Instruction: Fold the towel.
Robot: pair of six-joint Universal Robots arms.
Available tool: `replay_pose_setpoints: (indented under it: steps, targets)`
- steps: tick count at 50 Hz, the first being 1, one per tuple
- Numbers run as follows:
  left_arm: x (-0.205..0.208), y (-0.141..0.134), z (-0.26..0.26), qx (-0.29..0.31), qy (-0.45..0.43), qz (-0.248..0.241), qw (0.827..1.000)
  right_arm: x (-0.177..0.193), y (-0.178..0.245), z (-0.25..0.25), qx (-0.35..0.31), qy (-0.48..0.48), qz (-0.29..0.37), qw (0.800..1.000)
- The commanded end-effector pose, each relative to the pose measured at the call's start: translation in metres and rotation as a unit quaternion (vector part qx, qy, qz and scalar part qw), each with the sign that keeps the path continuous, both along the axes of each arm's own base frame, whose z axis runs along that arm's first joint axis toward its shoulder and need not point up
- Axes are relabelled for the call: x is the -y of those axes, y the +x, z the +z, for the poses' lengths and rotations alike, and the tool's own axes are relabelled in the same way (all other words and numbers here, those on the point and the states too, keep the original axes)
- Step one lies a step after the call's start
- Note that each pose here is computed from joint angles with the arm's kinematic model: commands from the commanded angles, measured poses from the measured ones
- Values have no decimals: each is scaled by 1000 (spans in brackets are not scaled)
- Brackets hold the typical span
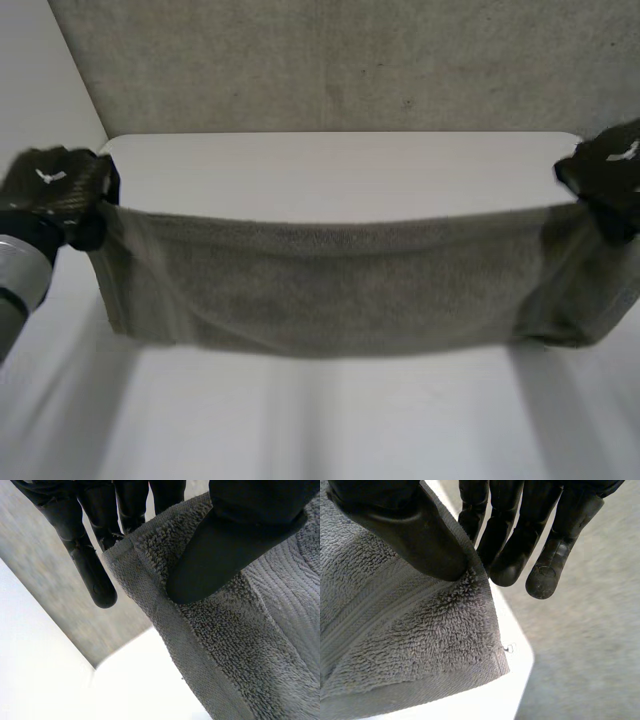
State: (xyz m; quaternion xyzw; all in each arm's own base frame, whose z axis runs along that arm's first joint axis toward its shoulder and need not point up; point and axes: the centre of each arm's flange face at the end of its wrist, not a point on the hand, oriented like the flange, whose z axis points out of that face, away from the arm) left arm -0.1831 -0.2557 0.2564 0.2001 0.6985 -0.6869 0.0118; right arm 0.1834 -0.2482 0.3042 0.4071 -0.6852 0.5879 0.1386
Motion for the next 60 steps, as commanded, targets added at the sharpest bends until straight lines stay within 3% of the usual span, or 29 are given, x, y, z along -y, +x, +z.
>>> replay_pose_setpoints:
  steps: [1, 7, 9, 10, 12, 13, 16, 18, 22, 28, 32, 39, 44, 50, 55, 60]
  targets:
    - [39, -8, -25, 9, 34, 0, 999, 38, 8, -47, -47, 59, 10, 997]
    - [95, -30, 10, 6, -44, -7, 999, 81, 21, -27, -57, -2, -3, 998]
    - [107, -33, 34, -5, -84, 1, 996, 102, 36, 29, -18, -119, -34, 992]
    - [115, -33, 62, -19, -128, 11, 992, 103, 36, 30, -17, -120, -35, 992]
    - [120, -32, 90, -40, -168, 23, 985, 110, 39, 92, 71, -243, -57, 966]
    - [121, -30, 115, -65, -201, 34, 977, 110, 39, 93, 72, -243, -57, 966]
    - [119, -27, 136, -98, -223, 42, 969, 102, 37, 130, 149, -303, -47, 940]
    - [108, -20, 166, -154, -249, 43, 955, 94, 37, 141, 168, -312, -35, 935]
    - [100, -17, 165, -183, -233, 36, 954, 84, 42, 121, 146, -246, -3, 958]
    - [90, -16, 104, -160, -136, 38, 977, 72, 42, 60, 100, -99, 5, 990]
    - [80, -10, 39, -134, -40, 35, 990, 65, 41, 29, 84, -45, 6, 995]
    - [65, 7, -26, -104, 42, 41, 993, 39, 44, -45, 52, 75, 56, 994]
    - [49, 17, -61, -70, 90, 44, 992, 23, 32, -79, 16, 135, 57, 989]
    - [24, 30, -60, -15, 97, 41, 994, 8, 17, -77, -36, 132, 55, 989]
    - [2, 39, -31, -8, 64, 30, 997, -14, -1, -23, -49, 75, 40, 995]
    - [-8, 42, -7, -12, 24, 10, 1000, -23, -3, 0, -46, 54, 42, 997]
